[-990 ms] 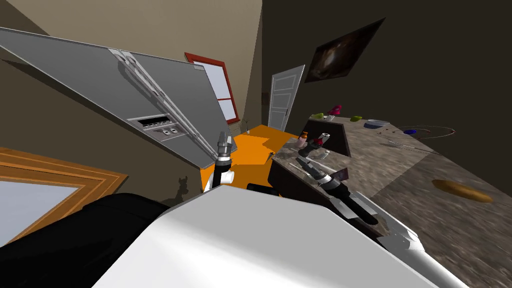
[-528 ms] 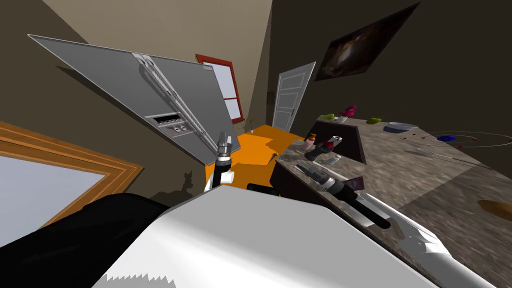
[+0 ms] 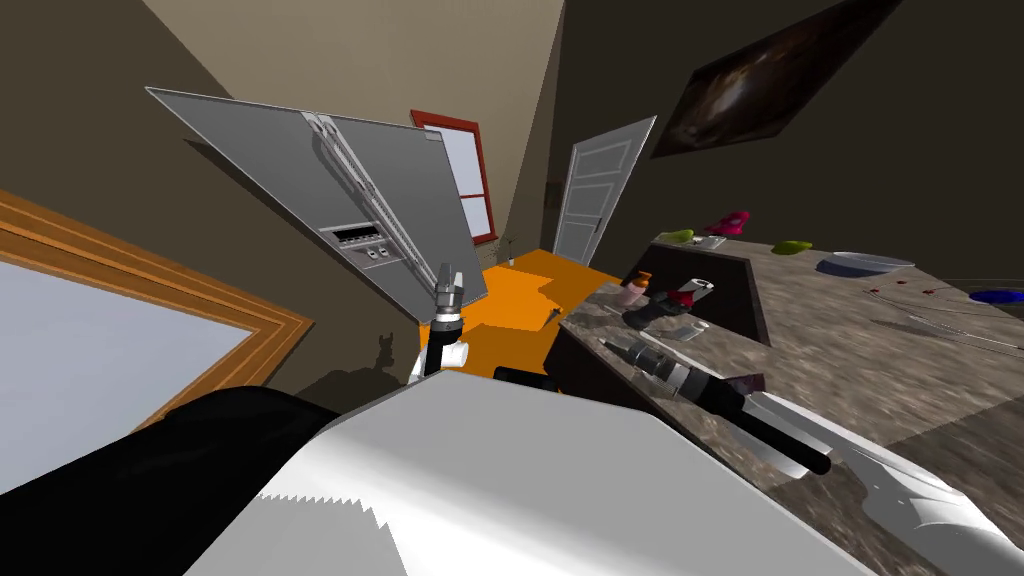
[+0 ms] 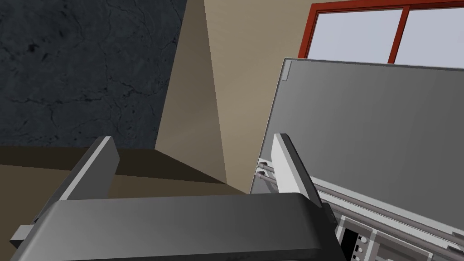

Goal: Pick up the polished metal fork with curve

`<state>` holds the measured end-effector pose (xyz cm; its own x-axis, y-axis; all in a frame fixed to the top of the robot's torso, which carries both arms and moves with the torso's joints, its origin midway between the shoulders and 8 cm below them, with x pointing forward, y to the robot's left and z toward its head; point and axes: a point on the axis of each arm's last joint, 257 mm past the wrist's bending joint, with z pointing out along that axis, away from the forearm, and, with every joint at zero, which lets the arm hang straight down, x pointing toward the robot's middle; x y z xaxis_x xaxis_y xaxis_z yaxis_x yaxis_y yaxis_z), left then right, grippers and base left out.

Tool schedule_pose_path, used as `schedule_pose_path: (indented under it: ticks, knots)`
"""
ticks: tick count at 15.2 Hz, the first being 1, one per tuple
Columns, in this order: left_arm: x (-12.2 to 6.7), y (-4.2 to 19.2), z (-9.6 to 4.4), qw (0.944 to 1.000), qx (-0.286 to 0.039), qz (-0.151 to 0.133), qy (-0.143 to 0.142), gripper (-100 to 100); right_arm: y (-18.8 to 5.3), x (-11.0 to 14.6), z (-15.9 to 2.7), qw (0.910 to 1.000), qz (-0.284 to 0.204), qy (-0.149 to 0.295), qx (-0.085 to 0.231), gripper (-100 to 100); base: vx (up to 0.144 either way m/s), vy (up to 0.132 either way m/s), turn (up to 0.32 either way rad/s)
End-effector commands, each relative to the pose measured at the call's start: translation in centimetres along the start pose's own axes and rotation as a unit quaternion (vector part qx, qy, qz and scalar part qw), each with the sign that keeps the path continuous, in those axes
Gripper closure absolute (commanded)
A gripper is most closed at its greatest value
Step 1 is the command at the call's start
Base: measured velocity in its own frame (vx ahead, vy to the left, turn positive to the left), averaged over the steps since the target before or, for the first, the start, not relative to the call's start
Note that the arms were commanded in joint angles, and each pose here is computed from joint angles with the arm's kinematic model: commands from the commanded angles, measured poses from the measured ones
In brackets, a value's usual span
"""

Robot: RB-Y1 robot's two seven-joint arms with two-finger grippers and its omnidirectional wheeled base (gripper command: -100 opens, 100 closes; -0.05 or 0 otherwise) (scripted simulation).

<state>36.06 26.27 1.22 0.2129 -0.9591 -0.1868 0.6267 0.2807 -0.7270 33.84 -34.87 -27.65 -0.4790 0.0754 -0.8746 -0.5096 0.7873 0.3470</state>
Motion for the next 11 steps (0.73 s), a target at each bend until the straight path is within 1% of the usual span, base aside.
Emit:
schedule_pose_path:
  ticks: [1, 2, 4, 5, 6, 7, 8, 9, 10, 11]
  knots:
    - [0.0, 0.0, 0.0, 1.0, 0.0, 0.0, 0.0, 0, -1.5, 1.2, -1.0, 0.9993, -0.015, 0.032, 0.012, -100, 0.003, 0.029, 0.172]
    - [0.0, 0.0, 0.0, 1.0, 0.0, 0.0, 0.0, 0, -2.8, 2.6, -2.2, 0.9976, -0.024, 0.061, 0.024, -100, 0.004, 0.033, 0.227]
    - [0.0, 0.0, 0.0, 1.0, 0.0, 0.0, 0.0, 0, -3.1, 2.4, -2.6, 0.997, -0.029, 0.067, 0.027, -100, 0.003, 0.029, 0.094]
    - [0.0, 0.0, 0.0, 1.0, 0.0, 0.0, 0.0, 0, -4.6, 3.7, -4.1, 0.9936, -0.039, 0.098, 0.039, -100, 0.001, 0.037, 0.115]
    - [0.0, 0.0, 0.0, 1.0, 0.0, 0.0, 0.0, 0, -4.7, 3.6, -4.3, 0.9932, -0.043, 0.101, 0.04, -100, -0.002, 0.038, 0.135]
    - [0.0, 0.0, 0.0, 1.0, 0.0, 0.0, 0.0, 0, -5.7, 4.6, -5.7, 0.989, -0.053, 0.13, 0.047, -100, -0.003, 0.048, 0.204]
    - [0.0, 0.0, 0.0, 1.0, 0.0, 0.0, 0.0, 0, -6.2, 4.7, -6.1, 0.988, -0.055, 0.134, 0.053, -100, -0.004, 0.045, 0.164]
    - [0.0, 0.0, 0.0, 1.0, 0.0, 0.0, 0.0, 0, -6.2, 4.7, -6.1, 0.988, -0.055, 0.134, 0.053, -100, -0.004, 0.025, 0.038]
    - [0.0, 0.0, 0.0, 1.0, 0.0, 0.0, 0.0, 0, -7.5, 5.6, -7.9, 0.9818, -0.066, 0.166, 0.064, -100, -0.007, 0.035, 0.105]
    - [0.0, 0.0, 0.0, 1.0, 0.0, 0.0, 0.0, 0, -7.6, 5.6, -8.1, 0.9816, -0.066, 0.166, 0.066, -100, -0.01, 0.038, 0.129]
